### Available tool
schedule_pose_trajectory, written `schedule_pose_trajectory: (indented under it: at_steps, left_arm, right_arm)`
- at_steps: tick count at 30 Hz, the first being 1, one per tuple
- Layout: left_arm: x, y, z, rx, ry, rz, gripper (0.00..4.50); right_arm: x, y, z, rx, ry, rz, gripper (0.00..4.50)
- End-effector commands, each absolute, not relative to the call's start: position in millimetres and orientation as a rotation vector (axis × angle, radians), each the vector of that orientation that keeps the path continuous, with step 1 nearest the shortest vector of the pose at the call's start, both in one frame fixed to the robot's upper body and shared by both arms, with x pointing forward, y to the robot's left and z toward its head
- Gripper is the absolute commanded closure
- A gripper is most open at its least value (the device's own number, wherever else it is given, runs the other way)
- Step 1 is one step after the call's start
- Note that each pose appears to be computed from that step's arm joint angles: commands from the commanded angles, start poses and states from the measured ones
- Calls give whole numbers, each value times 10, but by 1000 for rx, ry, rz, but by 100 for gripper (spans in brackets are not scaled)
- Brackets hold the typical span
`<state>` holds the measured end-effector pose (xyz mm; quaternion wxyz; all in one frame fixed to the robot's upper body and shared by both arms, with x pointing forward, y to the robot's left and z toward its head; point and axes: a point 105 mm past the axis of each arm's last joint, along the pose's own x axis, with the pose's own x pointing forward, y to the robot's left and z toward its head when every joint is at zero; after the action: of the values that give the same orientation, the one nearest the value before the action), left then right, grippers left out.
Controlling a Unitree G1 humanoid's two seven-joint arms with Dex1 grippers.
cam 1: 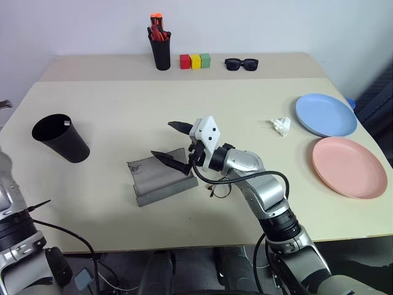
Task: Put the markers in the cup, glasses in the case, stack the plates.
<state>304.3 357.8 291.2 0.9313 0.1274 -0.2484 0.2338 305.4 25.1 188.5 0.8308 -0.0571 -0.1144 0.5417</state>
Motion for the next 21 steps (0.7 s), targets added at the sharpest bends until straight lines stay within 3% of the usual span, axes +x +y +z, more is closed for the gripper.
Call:
schedule_pose_trajectory:
  at_steps: [1, 12, 18, 21]
  left_arm:
    - [3039, 3424, 2909, 315, -532, 440, 447]
    - [2962, 3406, 2467, 331, -458, 508, 447]
    - [2982, 3405, 2341, 314, -427, 514, 162]
    - [2976, 3424, 2317, 293, -425, 532, 162]
  right_arm:
    - [3003, 263, 2057, -108, -316, 1164, 0]
    - [3025, 229, 2065, -113, -320, 1152, 0]
    - [3022, 240, 2066, -116, -321, 1158, 0]
    - [3024, 232, 2064, -118, -320, 1158, 0]
